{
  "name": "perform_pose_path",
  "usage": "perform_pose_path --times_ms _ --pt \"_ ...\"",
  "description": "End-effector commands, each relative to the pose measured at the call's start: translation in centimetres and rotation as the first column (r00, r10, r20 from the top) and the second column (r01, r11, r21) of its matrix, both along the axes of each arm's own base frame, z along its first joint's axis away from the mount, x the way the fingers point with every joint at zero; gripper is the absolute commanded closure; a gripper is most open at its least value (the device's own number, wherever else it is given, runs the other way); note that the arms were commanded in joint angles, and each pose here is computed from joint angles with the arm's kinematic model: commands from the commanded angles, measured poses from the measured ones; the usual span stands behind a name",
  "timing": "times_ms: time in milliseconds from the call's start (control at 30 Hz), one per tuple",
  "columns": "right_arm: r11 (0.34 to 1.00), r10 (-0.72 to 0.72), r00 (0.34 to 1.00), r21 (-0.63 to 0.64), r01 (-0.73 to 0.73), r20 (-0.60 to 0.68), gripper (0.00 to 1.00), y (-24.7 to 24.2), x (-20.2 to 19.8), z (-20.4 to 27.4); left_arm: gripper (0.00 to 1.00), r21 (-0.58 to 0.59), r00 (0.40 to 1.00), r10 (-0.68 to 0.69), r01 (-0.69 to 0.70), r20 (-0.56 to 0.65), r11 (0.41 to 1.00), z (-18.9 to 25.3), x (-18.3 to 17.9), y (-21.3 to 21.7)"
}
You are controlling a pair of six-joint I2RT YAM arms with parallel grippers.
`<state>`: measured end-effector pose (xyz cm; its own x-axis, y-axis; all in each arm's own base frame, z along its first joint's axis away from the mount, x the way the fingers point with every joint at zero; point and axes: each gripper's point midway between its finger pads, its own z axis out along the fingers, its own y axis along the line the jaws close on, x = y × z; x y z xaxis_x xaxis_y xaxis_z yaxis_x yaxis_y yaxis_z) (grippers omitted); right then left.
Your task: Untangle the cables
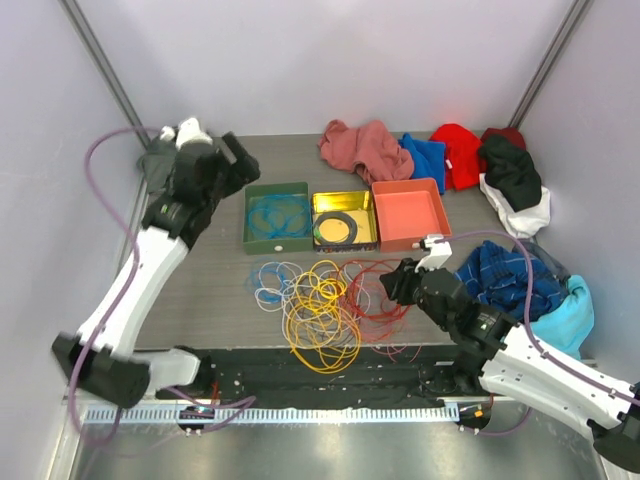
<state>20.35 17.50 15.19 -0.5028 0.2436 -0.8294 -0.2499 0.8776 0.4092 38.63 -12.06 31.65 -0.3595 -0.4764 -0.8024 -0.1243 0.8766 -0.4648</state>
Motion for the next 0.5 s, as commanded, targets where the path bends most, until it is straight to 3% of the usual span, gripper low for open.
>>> perform_pose_path --times_ms 0,200,467 --pt "0.999 0.0 0.999 0.051 -0.002 0.039 0.62 0.8 0.5 1.5 0.2 -0.039 0.992 -0.067 0.063 -0.106 0.997 -5.5 -6.6 -1.4" --pt "0.999 0.014 1.0 0.043 -0.015 0.019 0.62 1.3 0.6 1.0 0.31 -0.126 0.947 -0.149 0.118 -0.283 0.985 -14.6 -14.9 -3.8" --pt "0.996 0.033 0.999 0.083 -0.032 -0.01 0.62 2.4 0.5 0.9 0.33 -0.122 0.931 -0.108 0.069 -0.348 0.99 -19.6 -17.3 -2.8"
